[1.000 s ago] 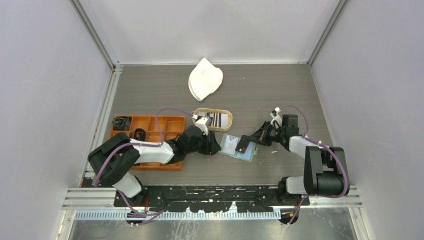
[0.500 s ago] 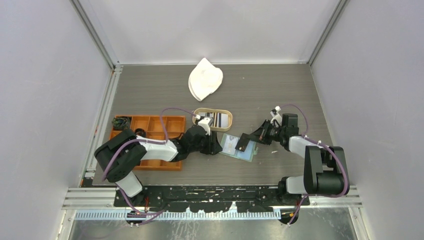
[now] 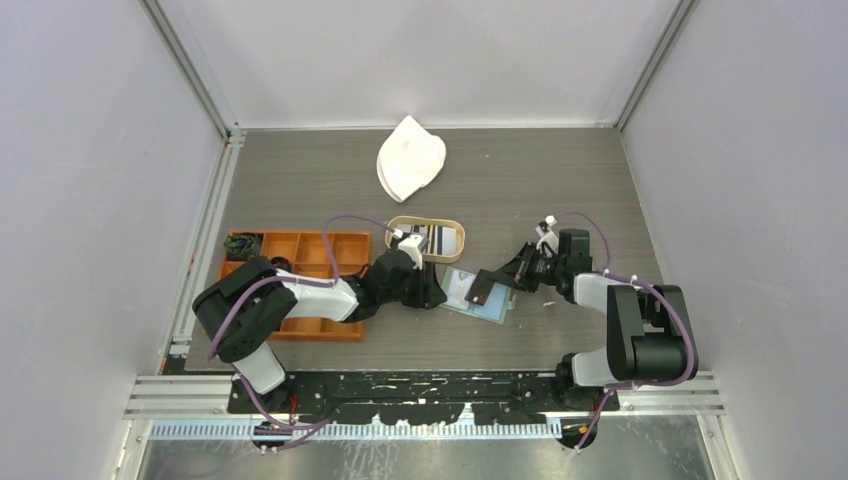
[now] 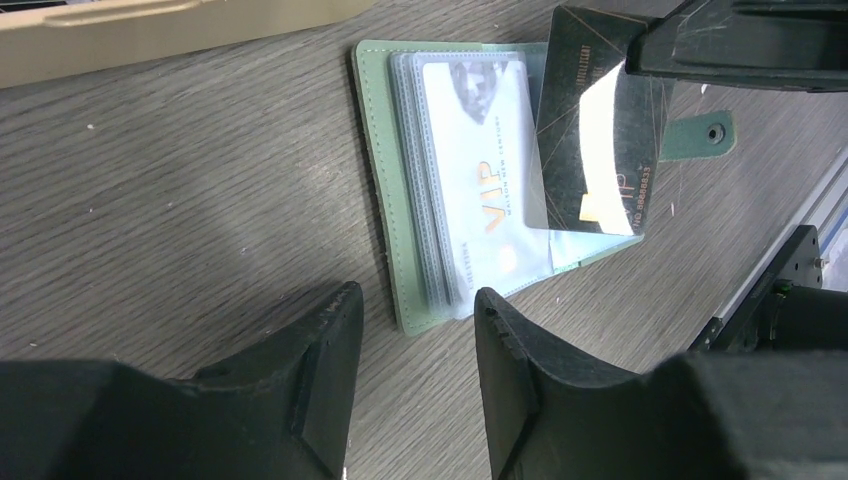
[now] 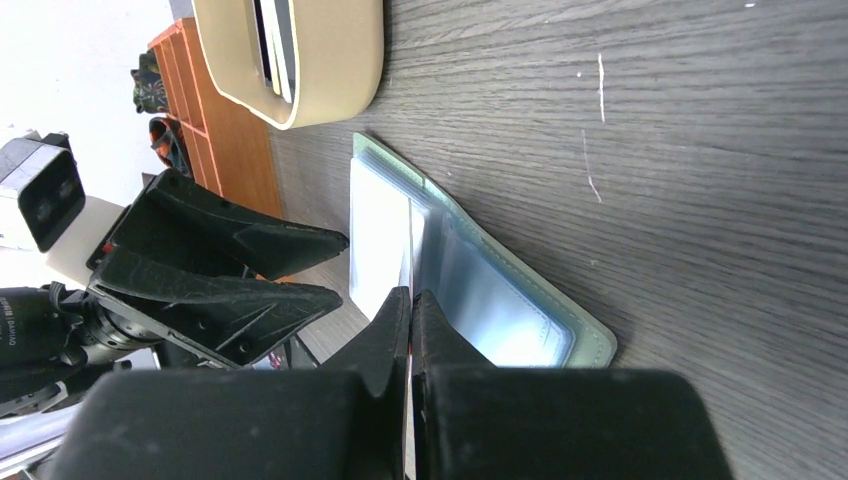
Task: Put the credit cards into the card holder
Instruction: Insert the credit card into the card holder.
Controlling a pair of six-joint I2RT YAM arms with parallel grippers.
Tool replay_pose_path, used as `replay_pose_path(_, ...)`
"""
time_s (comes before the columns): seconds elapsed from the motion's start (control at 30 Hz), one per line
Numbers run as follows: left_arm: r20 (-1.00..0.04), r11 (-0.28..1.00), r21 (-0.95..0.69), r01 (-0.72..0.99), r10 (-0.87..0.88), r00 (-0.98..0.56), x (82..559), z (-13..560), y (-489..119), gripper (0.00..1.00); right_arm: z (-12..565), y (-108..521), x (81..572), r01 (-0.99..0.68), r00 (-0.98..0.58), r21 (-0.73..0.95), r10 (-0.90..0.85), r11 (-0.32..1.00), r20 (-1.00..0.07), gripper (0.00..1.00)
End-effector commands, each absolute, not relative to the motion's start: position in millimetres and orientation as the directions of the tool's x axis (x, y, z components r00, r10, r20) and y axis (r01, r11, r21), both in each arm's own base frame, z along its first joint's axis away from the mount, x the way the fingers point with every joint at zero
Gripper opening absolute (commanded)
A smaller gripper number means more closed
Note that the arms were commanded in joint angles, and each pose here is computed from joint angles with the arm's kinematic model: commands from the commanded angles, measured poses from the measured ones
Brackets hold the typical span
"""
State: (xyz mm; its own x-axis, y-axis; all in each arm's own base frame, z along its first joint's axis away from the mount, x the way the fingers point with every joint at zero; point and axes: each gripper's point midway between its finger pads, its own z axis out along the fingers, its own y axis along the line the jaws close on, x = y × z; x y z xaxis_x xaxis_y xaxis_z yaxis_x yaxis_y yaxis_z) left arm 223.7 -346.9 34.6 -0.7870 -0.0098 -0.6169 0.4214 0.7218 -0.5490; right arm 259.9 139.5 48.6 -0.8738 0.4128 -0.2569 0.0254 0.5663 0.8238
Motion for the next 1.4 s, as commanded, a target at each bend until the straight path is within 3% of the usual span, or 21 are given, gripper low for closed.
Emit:
replay_pose_path(0.0,-0.620,0.704,-0.563,0.433,-0.013,-0.784,225.9,40.1,-355.9,0.46,53.5,145.5,262.2,0.003,-0.871,0.844,0.416,0.537,-0.262,0.01)
replay_pose_path(0.53,-0.612,0.689,-0.573,0.444,0.001,-0.791,225.2,40.0,-362.9,0.42,37.2,147.0,252.8,0.108,-0.882,0.853,0.445,0.510,-0.155,0.01)
replay_pose_path(1.37,-0.595,0.670,-0.589,0.452,0.019,-0.804,225.2,36.7,-373.0,0.39,34.7,162.0,248.7,0.082,-0.911,0.864,0.389,0.496,-0.137,0.02)
